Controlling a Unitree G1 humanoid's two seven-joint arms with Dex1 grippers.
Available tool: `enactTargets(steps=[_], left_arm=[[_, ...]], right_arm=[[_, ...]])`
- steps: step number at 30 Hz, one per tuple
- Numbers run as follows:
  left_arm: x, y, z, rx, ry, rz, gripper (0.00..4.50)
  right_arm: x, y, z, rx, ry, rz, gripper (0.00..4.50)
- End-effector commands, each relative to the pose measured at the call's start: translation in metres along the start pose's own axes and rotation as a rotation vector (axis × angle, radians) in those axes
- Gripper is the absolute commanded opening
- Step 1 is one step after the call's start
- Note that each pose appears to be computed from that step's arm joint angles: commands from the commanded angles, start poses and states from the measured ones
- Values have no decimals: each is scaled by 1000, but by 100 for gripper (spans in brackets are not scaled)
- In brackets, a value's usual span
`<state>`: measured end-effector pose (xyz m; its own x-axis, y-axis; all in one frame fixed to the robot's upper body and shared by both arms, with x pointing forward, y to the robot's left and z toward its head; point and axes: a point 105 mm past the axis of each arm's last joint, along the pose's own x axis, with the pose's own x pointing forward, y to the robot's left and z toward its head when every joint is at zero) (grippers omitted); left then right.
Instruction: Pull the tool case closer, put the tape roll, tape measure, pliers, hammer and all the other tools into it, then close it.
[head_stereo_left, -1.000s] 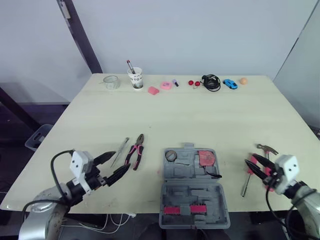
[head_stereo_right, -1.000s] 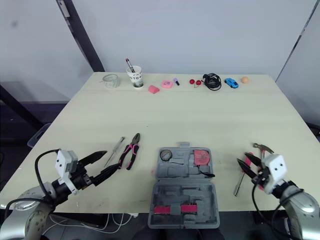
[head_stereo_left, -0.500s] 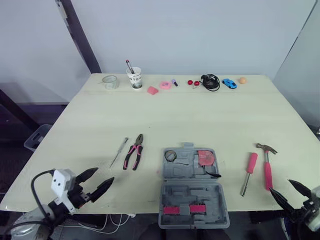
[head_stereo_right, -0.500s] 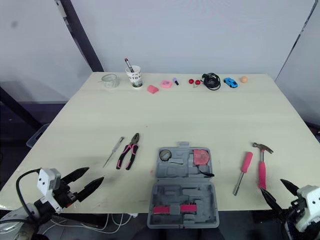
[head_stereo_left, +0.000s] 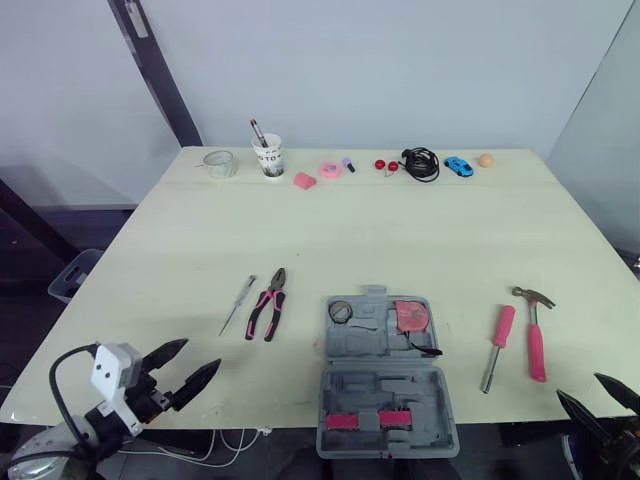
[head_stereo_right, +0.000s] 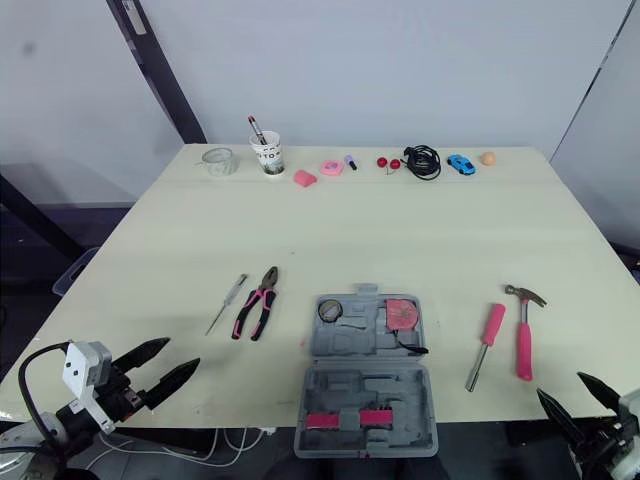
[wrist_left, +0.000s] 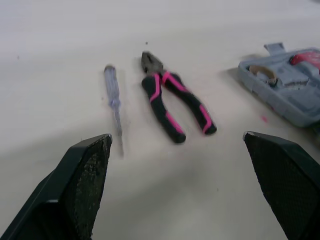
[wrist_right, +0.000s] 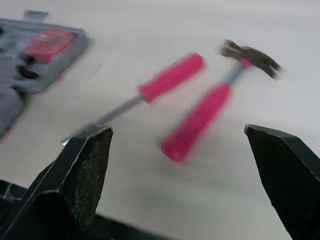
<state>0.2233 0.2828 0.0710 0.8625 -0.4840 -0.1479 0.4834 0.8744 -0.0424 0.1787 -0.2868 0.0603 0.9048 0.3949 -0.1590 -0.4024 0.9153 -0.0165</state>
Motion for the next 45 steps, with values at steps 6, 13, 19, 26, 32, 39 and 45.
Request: enactTargets(steps=[6,13,19,26,32,39,45], left_arm=[[47,-13,19,2,-57,65,450],[95,-12,19,23,-15,180,450],[123,-13,32,32,37,263,450],[135,-17,20,22,197,296,450],[146,-19,18,-1,234,330,450],[152,-21,12,-2,273,343,450],[154,-16,9,-13,286,376,450]], right_arm=[[49,44,61,-51,-131,238,444],[82,69,85,-150,-156,444,444],[101,91,97,-225,-151,618,444],[124,115,119,-279,-202,734,444],[137,119,138,-316,-231,764,444],[139,114,141,-341,-218,771,444],[140,116,140,-323,-222,785,444]])
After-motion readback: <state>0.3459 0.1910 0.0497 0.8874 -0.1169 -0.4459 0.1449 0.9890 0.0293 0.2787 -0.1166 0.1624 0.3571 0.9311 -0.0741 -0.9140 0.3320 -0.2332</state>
